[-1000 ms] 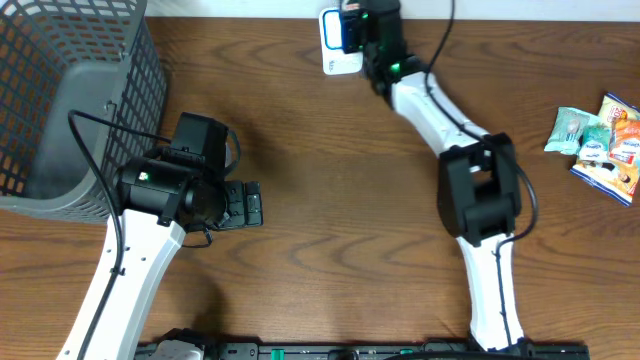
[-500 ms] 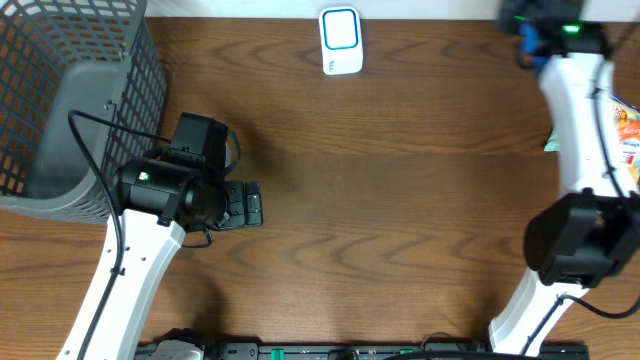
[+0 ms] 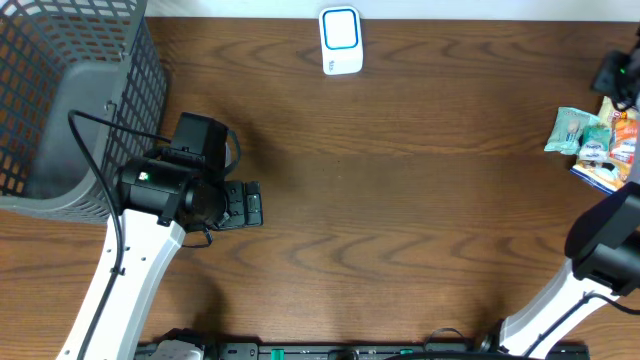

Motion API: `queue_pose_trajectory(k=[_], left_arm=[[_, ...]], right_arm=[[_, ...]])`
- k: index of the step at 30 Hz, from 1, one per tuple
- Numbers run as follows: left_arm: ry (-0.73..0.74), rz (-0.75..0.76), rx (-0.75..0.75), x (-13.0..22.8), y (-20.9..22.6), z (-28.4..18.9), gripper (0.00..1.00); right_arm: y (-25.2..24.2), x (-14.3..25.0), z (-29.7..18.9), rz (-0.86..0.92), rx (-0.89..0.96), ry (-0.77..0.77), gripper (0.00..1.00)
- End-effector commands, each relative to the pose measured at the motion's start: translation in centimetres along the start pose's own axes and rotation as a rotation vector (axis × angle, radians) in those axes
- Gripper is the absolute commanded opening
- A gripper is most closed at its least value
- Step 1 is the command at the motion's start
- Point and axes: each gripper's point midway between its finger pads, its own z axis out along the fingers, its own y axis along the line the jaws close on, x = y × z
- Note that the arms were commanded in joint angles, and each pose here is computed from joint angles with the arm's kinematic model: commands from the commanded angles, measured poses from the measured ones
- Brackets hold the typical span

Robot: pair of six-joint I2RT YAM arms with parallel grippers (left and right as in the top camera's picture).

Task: Scan the item barcode
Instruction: 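Carry the tin right and drop it on the packet pile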

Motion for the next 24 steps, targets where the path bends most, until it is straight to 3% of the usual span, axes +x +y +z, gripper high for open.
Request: queue_pose_trajectory(k=[1,6,7,16,24], left_arm=[[0.006,-0.012,0.006,0.1,0.0,0.0,0.98],[0.006,-0.012,0.006,0.1,0.0,0.0,0.97],[0.006,-0.012,0.006,0.1,0.0,0.0,0.98],[0.006,-0.012,0.006,0.1,0.0,0.0,0.98],[0.006,-0.012,0.006,0.1,0.0,0.0,0.98]], right_arm=[[-1.5,1.4,1.9,0.006,0.021,0.054,0.60],[-2.5,2.6,3.3,0.019,0.033,0.101,0.96],[-2.6,2.6,3.4,0.021,0.034,0.104,0.99],[-1.1,2.4,1.5,0.027,-0.059,0.098,0.99],[2.8,0.2,-7.6,0.108,-0.328,-0.005,0.99]])
